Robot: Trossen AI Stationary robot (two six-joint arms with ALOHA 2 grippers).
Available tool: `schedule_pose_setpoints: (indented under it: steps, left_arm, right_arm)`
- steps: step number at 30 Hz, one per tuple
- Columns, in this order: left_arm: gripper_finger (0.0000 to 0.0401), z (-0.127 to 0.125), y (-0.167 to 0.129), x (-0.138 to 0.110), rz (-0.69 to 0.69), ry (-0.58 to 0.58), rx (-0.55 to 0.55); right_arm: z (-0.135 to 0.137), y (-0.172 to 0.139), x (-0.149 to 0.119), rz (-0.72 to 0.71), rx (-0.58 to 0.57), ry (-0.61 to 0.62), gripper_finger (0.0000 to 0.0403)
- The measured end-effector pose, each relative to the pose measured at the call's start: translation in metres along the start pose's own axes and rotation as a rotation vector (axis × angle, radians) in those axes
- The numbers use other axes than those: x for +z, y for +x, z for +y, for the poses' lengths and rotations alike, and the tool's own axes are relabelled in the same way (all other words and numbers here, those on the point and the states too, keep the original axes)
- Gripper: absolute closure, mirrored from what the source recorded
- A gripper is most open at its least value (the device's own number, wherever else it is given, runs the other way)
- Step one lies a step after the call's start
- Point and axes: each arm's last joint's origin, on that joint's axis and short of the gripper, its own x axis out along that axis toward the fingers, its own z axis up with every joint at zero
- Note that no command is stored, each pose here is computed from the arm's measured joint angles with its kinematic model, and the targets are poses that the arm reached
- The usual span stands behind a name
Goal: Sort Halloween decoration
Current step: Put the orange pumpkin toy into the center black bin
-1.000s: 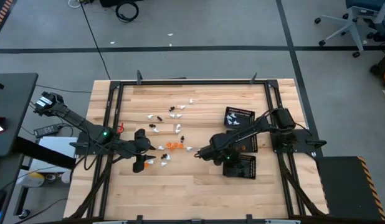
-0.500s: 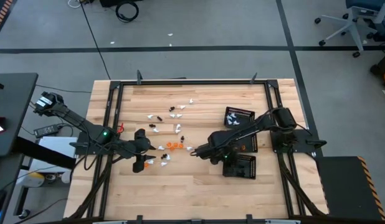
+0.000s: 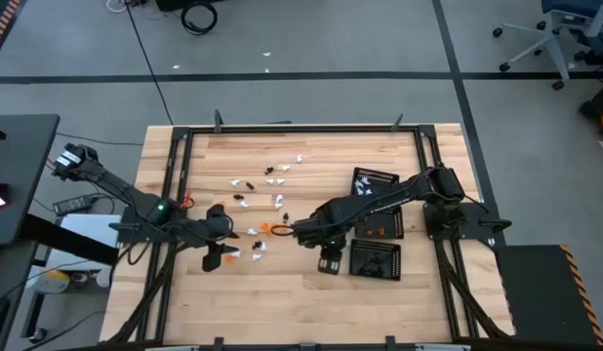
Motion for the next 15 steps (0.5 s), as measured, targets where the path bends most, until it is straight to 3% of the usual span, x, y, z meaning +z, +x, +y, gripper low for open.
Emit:
schedule_pose_setpoints:
  steps: [9,15]
  left_arm:
    - [0.0209,0.005,-0.023,0.004,-0.095,0.015,-0.049]
    - [0.0209,0.008,-0.035,0.006,-0.15,0.069,-0.073]
  right_arm:
    - [0.007,-0.003,0.007,-0.047,0.091,0.073,0.0287]
    - [0.02,-0.013,0.021,-0.274,0.069,0.038,0.0288]
